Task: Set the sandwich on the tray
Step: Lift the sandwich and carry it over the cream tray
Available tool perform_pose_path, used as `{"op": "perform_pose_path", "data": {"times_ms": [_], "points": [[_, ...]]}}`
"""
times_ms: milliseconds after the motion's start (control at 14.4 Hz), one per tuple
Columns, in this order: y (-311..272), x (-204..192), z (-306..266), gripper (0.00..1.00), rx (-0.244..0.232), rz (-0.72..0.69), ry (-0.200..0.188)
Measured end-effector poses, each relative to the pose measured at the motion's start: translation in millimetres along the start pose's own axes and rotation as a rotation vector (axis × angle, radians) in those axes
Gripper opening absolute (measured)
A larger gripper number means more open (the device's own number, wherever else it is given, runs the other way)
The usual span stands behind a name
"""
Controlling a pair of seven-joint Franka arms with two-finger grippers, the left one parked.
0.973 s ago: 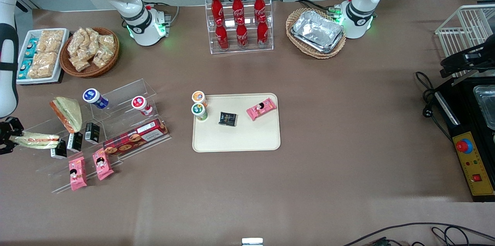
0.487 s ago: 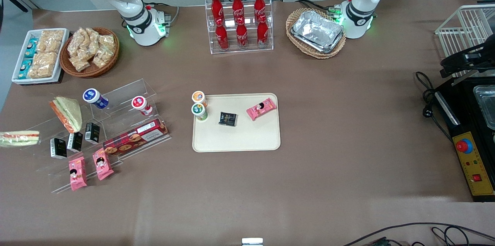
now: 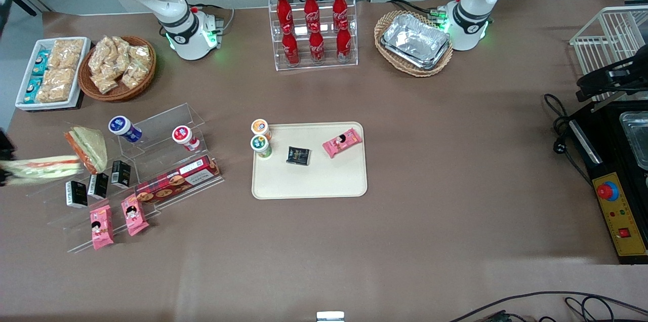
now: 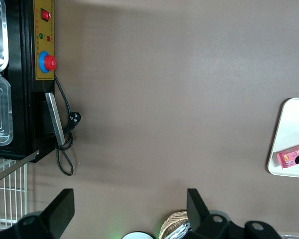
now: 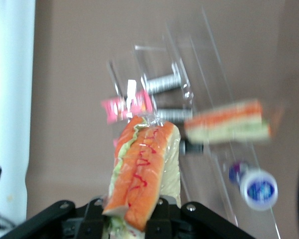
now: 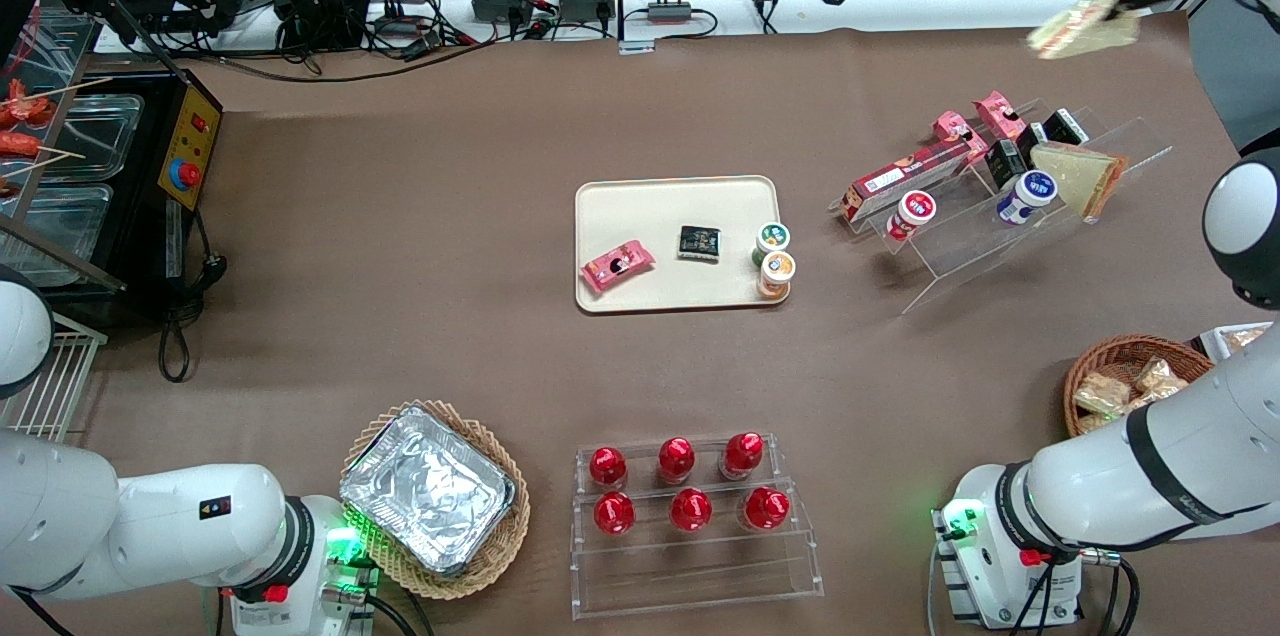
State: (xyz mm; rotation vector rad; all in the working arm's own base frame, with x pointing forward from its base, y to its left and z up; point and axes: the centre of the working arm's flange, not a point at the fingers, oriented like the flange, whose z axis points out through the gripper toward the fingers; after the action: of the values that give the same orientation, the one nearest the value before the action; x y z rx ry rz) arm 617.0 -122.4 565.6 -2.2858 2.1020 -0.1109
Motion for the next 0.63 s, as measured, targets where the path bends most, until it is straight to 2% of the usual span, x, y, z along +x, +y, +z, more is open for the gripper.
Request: {"op": "perform_pose_path", "data": {"times_ms": [139,417,626], "points": [[-11.4,-72.9,-5.3,0.19,-0.013,-0.005,-0.029],[-18.7,-218.5,-7.8,0.19,-0.016,0.007,-0.048],[-14.7,-317.2,-2.8,0.19,0.019,0.045,-0.059]]}}
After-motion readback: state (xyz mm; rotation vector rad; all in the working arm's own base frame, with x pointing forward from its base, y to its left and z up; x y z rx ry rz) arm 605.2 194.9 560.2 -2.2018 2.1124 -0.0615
